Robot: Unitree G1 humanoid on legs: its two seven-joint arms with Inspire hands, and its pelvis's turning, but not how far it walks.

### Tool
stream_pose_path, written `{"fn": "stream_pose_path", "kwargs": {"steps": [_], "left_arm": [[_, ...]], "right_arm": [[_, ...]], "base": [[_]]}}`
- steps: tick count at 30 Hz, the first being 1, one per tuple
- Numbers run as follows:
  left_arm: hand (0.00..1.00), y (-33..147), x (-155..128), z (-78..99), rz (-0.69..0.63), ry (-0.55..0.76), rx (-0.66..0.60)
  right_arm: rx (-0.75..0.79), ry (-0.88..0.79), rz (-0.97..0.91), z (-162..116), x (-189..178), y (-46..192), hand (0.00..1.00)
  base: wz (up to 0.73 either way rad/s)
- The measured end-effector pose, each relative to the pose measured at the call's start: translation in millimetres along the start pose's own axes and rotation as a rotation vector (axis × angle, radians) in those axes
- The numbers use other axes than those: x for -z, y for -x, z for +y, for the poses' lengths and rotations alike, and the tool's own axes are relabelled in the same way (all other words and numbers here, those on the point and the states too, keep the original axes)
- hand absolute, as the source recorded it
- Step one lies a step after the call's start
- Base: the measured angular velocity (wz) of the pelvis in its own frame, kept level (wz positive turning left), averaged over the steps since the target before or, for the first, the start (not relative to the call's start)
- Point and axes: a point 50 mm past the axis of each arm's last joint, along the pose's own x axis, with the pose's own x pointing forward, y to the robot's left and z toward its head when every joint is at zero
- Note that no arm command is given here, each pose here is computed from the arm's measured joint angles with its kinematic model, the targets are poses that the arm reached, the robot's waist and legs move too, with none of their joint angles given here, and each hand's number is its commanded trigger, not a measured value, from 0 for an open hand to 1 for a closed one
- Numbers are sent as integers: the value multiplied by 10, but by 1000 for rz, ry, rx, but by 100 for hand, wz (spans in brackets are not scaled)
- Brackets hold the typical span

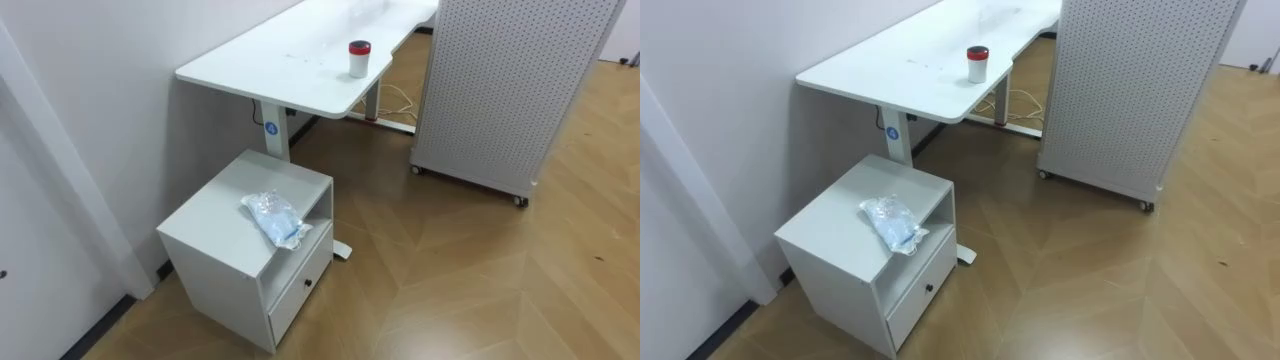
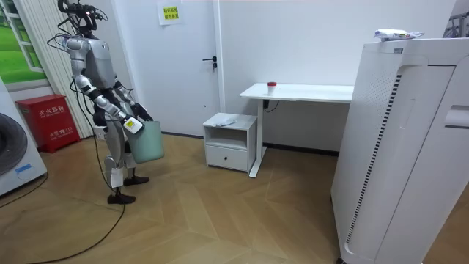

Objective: Pick garbage

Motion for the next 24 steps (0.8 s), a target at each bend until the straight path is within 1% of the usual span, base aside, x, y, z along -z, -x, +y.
{"fn": "stream_pose_path", "kwargs": {"steps": [5, 12, 24], "left_arm": [[0, -3, -13, 0, -4, 0, 1], [0, -19, -70, -2, -20, -12, 5], [0, -19, -51, 28, -15, -9, -1]], "right_arm": [[-1, 3, -2, 0, -7, -3, 100], [-16, 15, -27, -10, -106, -44, 100], [-32, 16, -13, -14, -73, -38, 100]], "base": [[0], [0], [0]]}}
